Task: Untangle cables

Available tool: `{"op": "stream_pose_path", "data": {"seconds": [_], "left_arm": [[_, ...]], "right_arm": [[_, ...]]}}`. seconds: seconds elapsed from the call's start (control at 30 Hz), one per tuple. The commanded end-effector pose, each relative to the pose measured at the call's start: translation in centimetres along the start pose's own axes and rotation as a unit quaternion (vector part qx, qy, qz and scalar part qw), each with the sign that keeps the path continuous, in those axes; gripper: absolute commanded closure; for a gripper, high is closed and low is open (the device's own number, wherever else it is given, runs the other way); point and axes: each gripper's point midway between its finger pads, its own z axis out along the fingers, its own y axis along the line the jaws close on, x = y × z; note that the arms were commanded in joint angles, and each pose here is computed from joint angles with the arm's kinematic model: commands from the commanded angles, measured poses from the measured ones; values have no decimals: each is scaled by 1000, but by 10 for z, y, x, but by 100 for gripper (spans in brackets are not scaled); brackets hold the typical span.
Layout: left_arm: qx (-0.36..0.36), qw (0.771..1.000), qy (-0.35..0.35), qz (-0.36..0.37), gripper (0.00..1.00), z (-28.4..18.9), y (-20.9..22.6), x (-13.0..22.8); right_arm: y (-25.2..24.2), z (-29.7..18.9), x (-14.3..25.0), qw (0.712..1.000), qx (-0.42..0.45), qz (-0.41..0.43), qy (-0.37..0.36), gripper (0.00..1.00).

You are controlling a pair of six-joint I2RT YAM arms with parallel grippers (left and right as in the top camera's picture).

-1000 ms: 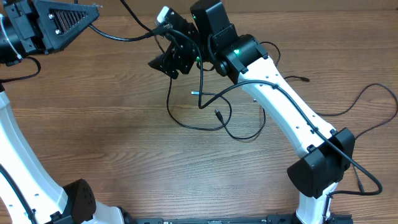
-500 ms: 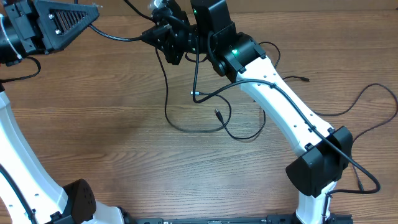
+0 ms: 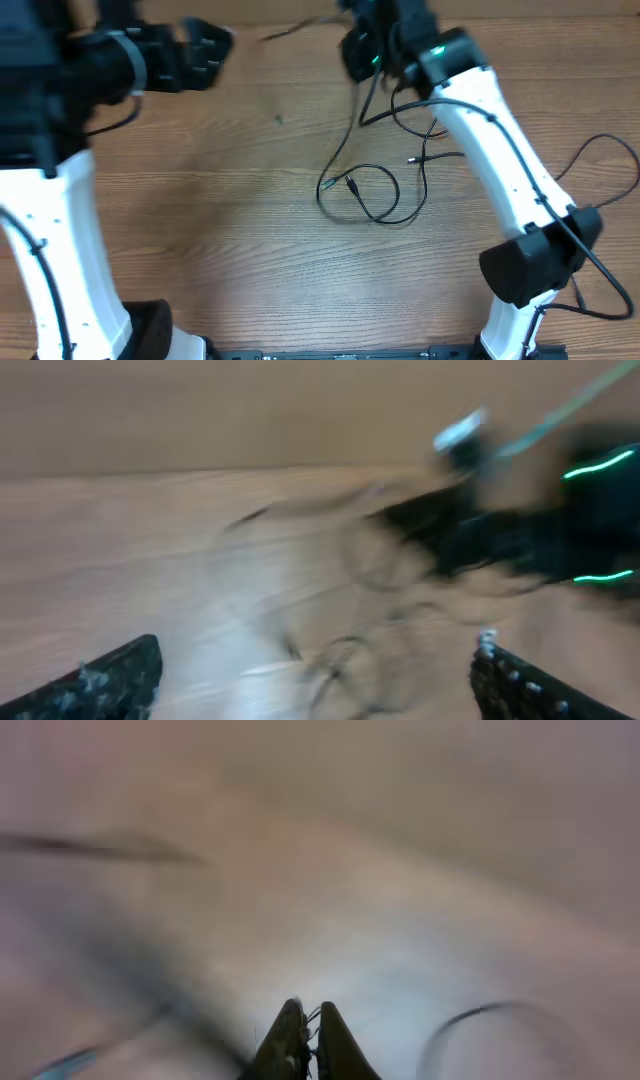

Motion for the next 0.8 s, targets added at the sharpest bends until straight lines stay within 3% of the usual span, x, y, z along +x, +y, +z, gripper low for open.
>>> {"op": "stream_pose_path", "data": {"seconds": [0.0, 0.23, 0.47, 0.57, 0.77], "left_arm": [[-161, 984, -17, 80, 0, 1, 22, -10], [-109, 987, 4, 115, 0, 31, -23, -1], [-91, 988, 26, 126, 5, 43, -39, 11], [-89, 988, 41, 122, 9, 45, -41, 19], [-68, 990, 62, 103, 9, 51, -49, 31]], "right_arm": [[-40, -141, -103, 975, 122, 18, -186, 96], [-109, -295, -190, 876, 253, 36, -409, 96], [-180, -376, -206, 783, 392, -27, -482, 96], [-208, -385, -203, 769, 416, -34, -485, 96], [-268, -367, -192, 774, 424, -73, -464, 96]]}}
